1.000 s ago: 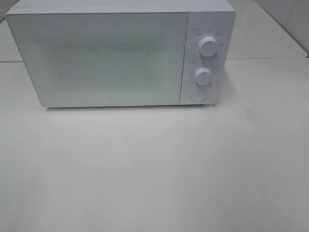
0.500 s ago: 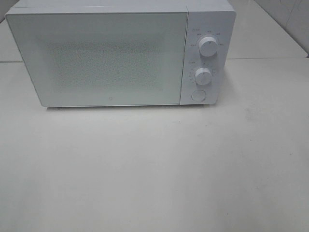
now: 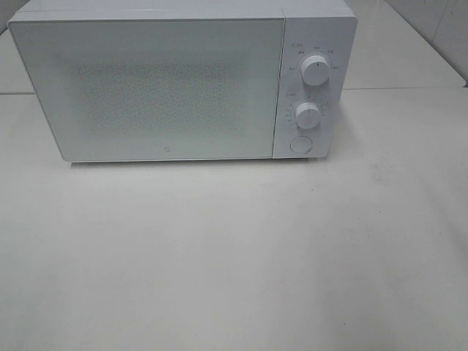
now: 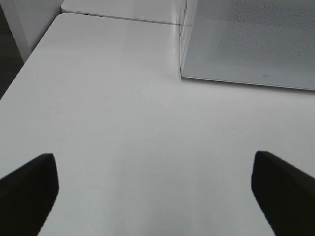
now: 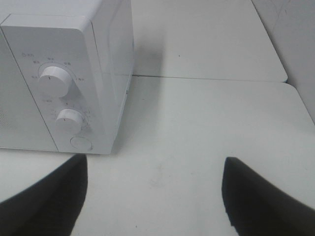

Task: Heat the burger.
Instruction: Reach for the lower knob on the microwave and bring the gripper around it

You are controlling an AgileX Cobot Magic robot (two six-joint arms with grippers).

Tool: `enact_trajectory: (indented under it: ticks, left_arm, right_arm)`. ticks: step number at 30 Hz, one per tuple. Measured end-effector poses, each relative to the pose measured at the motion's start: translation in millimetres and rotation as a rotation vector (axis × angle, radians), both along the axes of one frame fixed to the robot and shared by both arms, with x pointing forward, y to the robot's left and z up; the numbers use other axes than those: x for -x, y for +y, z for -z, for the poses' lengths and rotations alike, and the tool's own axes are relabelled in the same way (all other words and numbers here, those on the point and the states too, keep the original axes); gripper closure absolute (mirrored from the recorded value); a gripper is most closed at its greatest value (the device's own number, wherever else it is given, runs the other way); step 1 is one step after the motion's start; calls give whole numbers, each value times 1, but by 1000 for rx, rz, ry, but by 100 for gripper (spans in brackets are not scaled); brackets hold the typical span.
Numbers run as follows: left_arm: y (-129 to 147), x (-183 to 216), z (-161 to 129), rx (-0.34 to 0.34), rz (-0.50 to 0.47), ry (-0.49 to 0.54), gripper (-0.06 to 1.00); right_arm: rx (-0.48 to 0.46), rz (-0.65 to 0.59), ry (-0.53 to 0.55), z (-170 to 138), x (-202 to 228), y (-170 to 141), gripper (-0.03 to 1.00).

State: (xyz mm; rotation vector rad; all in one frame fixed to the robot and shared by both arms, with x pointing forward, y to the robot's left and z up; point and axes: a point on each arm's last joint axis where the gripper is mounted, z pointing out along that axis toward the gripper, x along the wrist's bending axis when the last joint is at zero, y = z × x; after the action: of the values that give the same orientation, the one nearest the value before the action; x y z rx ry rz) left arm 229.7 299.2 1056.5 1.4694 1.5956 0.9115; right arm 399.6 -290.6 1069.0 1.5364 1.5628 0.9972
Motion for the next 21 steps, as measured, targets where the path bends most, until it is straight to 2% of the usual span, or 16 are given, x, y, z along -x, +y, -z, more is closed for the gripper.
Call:
enact_trajectory:
  ticks: [10,21]
  left_arm:
    - [0,0,0,0,0,0,-4]
    - [0,0,0,0,0,0,-4]
  right_arm:
    - [11,-14,-106,11,-39,3,22]
    - [6,-32,-174,62,-62,6,22]
